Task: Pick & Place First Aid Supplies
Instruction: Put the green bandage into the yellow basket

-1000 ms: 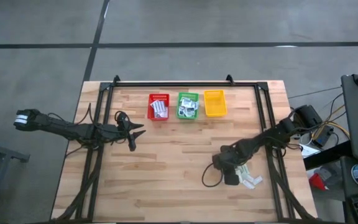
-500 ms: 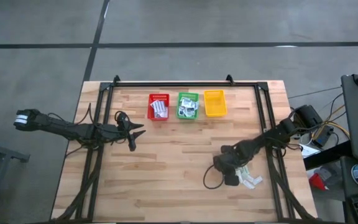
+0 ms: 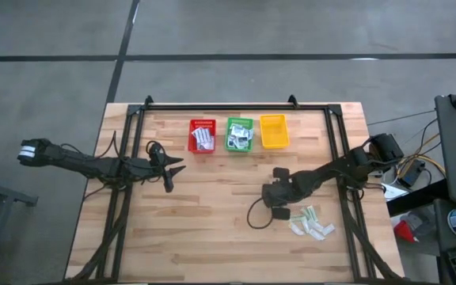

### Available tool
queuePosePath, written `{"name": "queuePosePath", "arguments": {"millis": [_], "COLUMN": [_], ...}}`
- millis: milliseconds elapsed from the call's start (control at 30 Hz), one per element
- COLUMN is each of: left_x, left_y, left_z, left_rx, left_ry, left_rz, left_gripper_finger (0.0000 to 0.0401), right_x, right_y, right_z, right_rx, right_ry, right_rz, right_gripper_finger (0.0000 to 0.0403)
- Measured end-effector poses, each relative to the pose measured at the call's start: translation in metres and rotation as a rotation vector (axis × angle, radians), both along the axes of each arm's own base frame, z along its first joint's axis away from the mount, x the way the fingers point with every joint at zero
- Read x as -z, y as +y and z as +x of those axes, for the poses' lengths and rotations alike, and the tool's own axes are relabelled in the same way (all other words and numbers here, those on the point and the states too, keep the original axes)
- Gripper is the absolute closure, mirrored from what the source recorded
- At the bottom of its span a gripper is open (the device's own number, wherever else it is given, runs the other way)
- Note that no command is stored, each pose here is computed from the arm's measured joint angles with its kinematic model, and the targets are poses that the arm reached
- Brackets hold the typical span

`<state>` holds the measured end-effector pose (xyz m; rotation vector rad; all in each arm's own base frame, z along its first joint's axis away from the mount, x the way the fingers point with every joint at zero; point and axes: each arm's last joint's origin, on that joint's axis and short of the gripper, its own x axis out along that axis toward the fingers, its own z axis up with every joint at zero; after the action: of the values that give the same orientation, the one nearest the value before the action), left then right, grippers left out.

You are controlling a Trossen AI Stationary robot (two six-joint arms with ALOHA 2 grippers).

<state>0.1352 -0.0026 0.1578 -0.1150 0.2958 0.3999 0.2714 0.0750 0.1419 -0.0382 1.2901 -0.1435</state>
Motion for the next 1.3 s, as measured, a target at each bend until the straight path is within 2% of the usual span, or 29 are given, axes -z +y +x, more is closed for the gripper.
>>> {"name": "queuePosePath", "arguments": {"millis": [133, 367, 733, 1000, 1300], "left_x": [0.0, 0.0, 0.0, 0.0, 0.0], "left_y": [0.0, 0.0, 0.0, 0.0, 0.0], "left_z": [0.0, 0.0, 0.0, 0.0, 0.0], "left_rx": [-0.004, -0.004, -0.002, -0.002, 0.003], "left_ry": [-0.004, -0.005, -0.002, -0.002, 0.004], "left_rz": [-0.011, -0.011, -0.007, -0.005, 0.009], "left_gripper_finger": [0.0268, 0.0268, 0.0268, 0.0268, 0.0268], "right_x": [-0.008, -0.014, -0.011, -0.008, 0.003], "right_y": [0.003, 0.002, -0.011, -0.017, -0.023], "right_z": [0.003, 0.004, 0.005, 0.003, -0.002], "right_rx": [-0.05, -0.054, 0.089, 0.109, 0.165], "right_ry": [0.021, 0.039, 0.037, 0.057, 0.048], "right_rz": [-0.003, -0.009, 0.027, 0.069, 0.085], "right_gripper_finger": [0.0318, 0.0306, 0.027, 0.0231, 0.0223]}}
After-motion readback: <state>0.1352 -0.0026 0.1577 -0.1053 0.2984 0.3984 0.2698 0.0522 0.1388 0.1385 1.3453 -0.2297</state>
